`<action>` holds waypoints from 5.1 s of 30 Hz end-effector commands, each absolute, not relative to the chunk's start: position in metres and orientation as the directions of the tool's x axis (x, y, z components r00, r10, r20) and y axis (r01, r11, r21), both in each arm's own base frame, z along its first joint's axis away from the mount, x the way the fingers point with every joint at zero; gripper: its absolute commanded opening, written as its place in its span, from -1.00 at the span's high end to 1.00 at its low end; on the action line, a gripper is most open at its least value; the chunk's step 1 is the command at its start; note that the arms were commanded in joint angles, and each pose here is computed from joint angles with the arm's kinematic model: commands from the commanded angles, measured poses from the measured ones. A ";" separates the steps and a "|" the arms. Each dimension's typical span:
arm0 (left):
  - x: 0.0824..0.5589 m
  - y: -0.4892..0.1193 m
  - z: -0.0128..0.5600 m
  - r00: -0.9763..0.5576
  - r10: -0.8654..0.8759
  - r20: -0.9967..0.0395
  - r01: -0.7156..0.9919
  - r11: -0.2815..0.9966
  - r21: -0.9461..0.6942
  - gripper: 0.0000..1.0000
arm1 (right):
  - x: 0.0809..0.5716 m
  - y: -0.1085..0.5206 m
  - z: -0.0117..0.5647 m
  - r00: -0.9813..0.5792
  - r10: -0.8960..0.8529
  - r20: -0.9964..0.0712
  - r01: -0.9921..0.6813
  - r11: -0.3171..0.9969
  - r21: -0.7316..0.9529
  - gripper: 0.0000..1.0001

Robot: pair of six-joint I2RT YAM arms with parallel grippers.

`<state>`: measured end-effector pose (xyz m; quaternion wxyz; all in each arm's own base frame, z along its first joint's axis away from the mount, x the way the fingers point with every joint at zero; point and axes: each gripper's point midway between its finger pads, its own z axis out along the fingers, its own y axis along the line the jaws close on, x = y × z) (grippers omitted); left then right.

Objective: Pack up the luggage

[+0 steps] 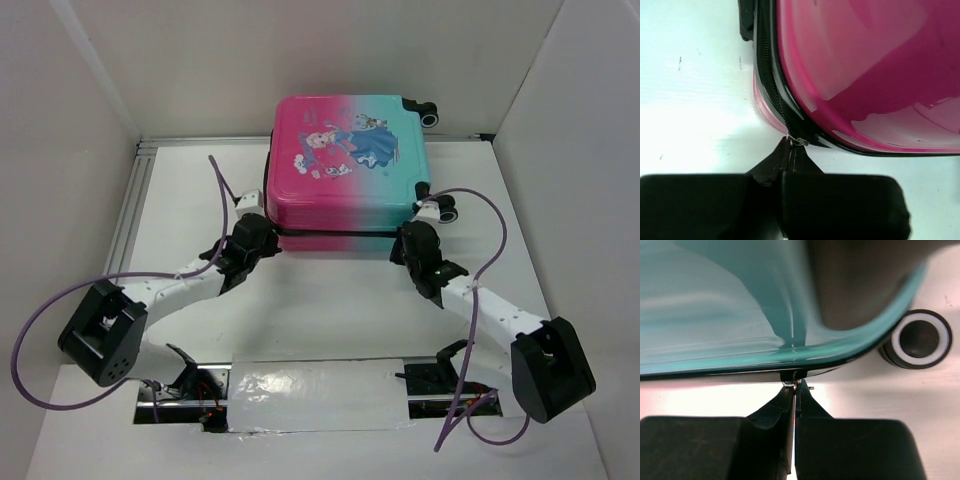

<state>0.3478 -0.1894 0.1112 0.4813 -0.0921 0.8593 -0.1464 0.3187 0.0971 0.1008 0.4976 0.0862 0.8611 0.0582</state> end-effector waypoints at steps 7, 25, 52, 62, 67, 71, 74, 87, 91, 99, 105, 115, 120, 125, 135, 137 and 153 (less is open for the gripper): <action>0.331 -0.117 0.102 -0.494 -0.343 -0.799 -0.192 0.939 -0.285 1.00 | 0.317 0.035 0.100 -0.422 0.331 -0.844 0.318 0.926 0.203 1.00; 0.331 -0.084 0.105 -0.532 -0.270 -0.803 -0.084 0.960 -0.268 1.00 | 0.323 -0.003 0.108 -0.367 0.378 -0.850 0.248 0.920 0.302 1.00; 0.384 -0.077 0.118 -0.574 -0.035 -0.818 0.174 0.971 -0.163 1.00 | 0.396 -0.037 0.101 -0.557 0.289 -0.779 0.078 0.952 0.297 1.00; 0.406 -0.044 0.123 -0.599 -0.083 -0.796 0.090 0.981 -0.170 1.00 | 0.445 -0.062 0.094 -0.615 0.349 -0.707 0.183 0.935 0.303 1.00; 0.417 -0.035 0.120 -0.615 -0.065 -0.786 0.106 0.981 -0.164 1.00 | 0.456 -0.060 0.082 -0.691 0.303 -0.656 0.079 0.934 0.348 1.00; 0.423 -0.021 0.110 -0.649 -0.089 -0.755 0.069 0.982 -0.174 1.00 | 0.464 -0.069 0.070 -0.709 0.318 -0.629 0.086 0.925 0.371 1.00; 0.434 -0.019 0.106 -0.668 -0.062 -0.742 0.082 0.984 -0.157 1.00 | 0.470 -0.069 0.070 -0.713 0.293 -0.637 0.052 0.928 0.369 1.00; 0.475 -0.026 0.138 -0.615 0.109 -0.781 0.315 0.942 -0.116 1.00 | 0.527 -0.068 0.083 -0.709 0.012 -0.705 -0.140 0.978 0.157 1.00; 0.487 -0.029 0.139 -0.599 0.179 -0.780 0.373 0.925 -0.074 1.00 | 0.550 -0.069 0.086 -0.692 -0.019 -0.722 -0.167 0.977 0.134 1.00; 0.518 -0.025 0.138 -0.585 0.203 -0.785 0.385 0.922 -0.049 1.00 | 0.588 -0.047 0.108 -0.613 -0.024 -0.789 -0.294 0.935 0.200 1.00; 0.535 -0.025 0.145 -0.548 0.220 -0.807 0.420 0.907 -0.037 1.00 | 0.612 -0.046 0.115 -0.560 -0.057 -0.826 -0.325 0.933 0.156 1.00; 0.581 -0.015 0.135 -0.537 0.212 -0.817 0.401 0.916 -0.026 1.00 | 0.663 -0.011 0.078 -0.539 -0.022 -0.842 -0.356 0.912 0.205 1.00; 0.605 -0.001 0.132 -0.538 0.140 -0.831 0.288 0.957 -0.025 1.00 | 0.693 0.012 0.065 -0.471 0.012 -0.882 -0.310 0.934 0.178 1.00; 0.631 0.002 0.146 -0.507 0.106 -0.855 0.257 0.966 -0.033 1.00 | 0.717 0.037 0.084 -0.364 -0.009 -0.931 -0.311 0.944 0.112 1.00; 0.665 -0.002 0.180 -0.364 0.163 -0.917 0.320 0.946 0.041 1.00 | 0.748 0.050 0.131 -0.157 0.096 -0.983 -0.301 0.943 0.140 1.00; 0.673 -0.004 0.179 -0.360 0.135 -0.923 0.287 0.957 0.028 1.00 | 0.751 0.059 0.139 -0.123 0.141 -0.982 -0.311 0.935 0.173 1.00; 0.599 -0.126 0.238 -0.107 0.213 -0.971 0.649 0.755 0.094 1.00 | 0.724 0.024 0.206 -0.192 0.324 -0.927 -0.096 0.933 0.346 -1.00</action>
